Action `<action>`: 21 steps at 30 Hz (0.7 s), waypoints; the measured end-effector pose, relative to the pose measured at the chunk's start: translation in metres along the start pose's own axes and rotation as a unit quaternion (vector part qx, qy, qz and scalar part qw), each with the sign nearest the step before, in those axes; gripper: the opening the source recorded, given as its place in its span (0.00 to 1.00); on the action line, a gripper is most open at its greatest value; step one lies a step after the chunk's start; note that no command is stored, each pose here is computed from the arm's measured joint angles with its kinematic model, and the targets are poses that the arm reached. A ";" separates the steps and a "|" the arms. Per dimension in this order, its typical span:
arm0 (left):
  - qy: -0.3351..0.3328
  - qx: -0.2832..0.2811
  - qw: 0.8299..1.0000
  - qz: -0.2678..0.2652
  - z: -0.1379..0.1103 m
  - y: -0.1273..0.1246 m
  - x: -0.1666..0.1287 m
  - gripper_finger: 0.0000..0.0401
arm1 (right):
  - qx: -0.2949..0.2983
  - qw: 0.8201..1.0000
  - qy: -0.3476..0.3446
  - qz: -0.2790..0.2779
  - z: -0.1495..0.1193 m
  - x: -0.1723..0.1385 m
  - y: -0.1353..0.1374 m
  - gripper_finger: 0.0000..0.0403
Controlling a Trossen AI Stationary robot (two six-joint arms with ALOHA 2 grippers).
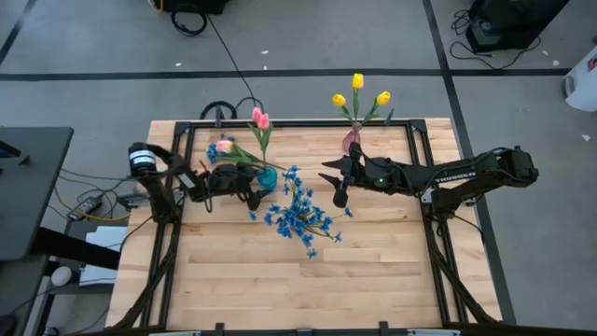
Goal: Sort flowers into vase by color
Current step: Move the blue vase to the middle top of the table
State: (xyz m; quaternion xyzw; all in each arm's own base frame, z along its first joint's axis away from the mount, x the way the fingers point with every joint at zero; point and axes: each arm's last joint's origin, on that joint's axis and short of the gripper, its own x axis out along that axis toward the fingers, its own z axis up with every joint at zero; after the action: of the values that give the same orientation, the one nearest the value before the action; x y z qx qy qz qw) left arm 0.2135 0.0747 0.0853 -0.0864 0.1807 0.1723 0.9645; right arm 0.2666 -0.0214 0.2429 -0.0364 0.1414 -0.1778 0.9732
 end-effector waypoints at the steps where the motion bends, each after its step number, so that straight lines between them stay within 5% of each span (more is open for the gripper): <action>1: 0.001 0.000 1.000 -0.006 0.000 0.000 0.003 0.93 | 0.003 1.000 0.000 0.000 0.000 0.000 0.000 0.41; 7: 0.005 0.001 0.999 -0.032 0.002 -0.002 0.017 0.90 | 0.011 1.000 0.003 0.003 -0.001 0.000 0.000 0.41; 15: 0.004 0.002 0.999 -0.032 0.002 -0.002 0.020 0.71 | 0.014 1.000 0.007 0.001 -0.001 0.000 0.000 0.41; 21: -0.004 0.001 0.999 -0.033 0.003 -0.002 0.020 0.71 | 0.016 1.000 0.013 -0.001 -0.003 0.000 0.000 0.41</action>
State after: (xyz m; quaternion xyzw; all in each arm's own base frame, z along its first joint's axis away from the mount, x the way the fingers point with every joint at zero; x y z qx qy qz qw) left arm 0.2325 0.0794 0.0810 -0.0905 0.1745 0.1409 0.9703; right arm 0.2657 -0.0214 0.2404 -0.0185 0.1514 -0.1817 0.9715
